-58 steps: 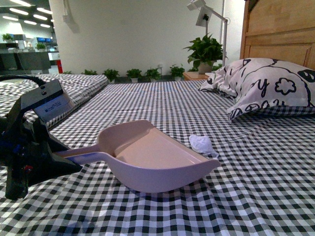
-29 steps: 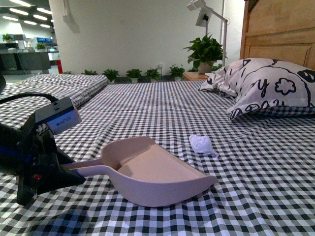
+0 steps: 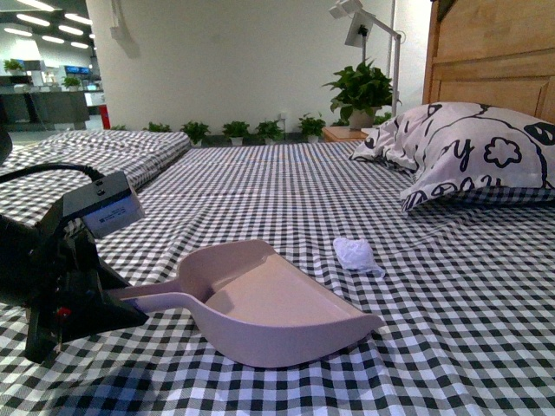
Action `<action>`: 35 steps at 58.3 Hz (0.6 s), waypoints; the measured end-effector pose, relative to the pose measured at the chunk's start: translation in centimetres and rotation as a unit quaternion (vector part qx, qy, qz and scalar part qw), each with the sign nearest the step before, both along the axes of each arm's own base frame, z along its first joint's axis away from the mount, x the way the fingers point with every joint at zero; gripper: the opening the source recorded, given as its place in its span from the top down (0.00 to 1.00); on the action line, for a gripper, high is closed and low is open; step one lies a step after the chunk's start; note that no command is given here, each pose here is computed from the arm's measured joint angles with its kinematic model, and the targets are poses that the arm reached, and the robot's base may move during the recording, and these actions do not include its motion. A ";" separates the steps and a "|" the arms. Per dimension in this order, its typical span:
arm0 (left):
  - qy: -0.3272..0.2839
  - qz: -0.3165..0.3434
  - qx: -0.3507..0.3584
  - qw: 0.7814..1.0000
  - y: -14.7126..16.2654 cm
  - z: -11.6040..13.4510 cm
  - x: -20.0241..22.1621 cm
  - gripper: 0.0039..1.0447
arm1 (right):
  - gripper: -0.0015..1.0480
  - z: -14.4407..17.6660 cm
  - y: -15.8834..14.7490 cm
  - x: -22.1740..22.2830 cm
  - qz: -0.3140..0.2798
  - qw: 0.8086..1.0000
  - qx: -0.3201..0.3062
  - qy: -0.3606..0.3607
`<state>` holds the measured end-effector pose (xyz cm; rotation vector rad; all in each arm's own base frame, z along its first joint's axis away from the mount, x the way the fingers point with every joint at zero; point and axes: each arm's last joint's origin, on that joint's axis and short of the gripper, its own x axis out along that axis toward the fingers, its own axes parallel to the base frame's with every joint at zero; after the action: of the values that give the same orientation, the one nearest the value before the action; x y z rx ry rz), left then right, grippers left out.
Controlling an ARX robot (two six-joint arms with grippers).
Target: Clean up trash
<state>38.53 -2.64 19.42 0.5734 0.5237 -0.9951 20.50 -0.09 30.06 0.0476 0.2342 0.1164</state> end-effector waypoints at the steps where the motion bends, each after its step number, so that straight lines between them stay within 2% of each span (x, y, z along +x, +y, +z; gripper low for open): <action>1: 0.000 0.000 0.000 1.000 0.0 0.0 0.0 0.73 | 0.81 -0.3 0.2 1.1 0.002 1.000 -0.006 0.008; 9: 0.000 0.000 0.000 1.000 0.0 0.0 0.0 0.73 | 0.81 -3.3 1.4 9.2 0.006 0.995 -0.052 0.085; 19: -0.001 -0.001 0.001 1.000 0.0 0.0 0.0 0.73 | 0.81 -6.0 2.1 16.2 -0.015 0.983 -0.118 0.139; 26: -0.001 0.000 0.001 1.000 0.0 0.0 0.0 0.73 | 0.81 -7.8 2.1 19.0 -0.033 0.975 -0.154 0.156; 35: -0.001 -0.001 0.001 1.000 0.0 0.0 0.0 0.73 | 0.81 -10.2 2.5 20.3 -0.037 0.964 -0.190 0.183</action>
<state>38.54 -2.62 19.43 0.5760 0.5224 -0.9952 40.80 2.39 19.89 -0.3069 0.6195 -0.0142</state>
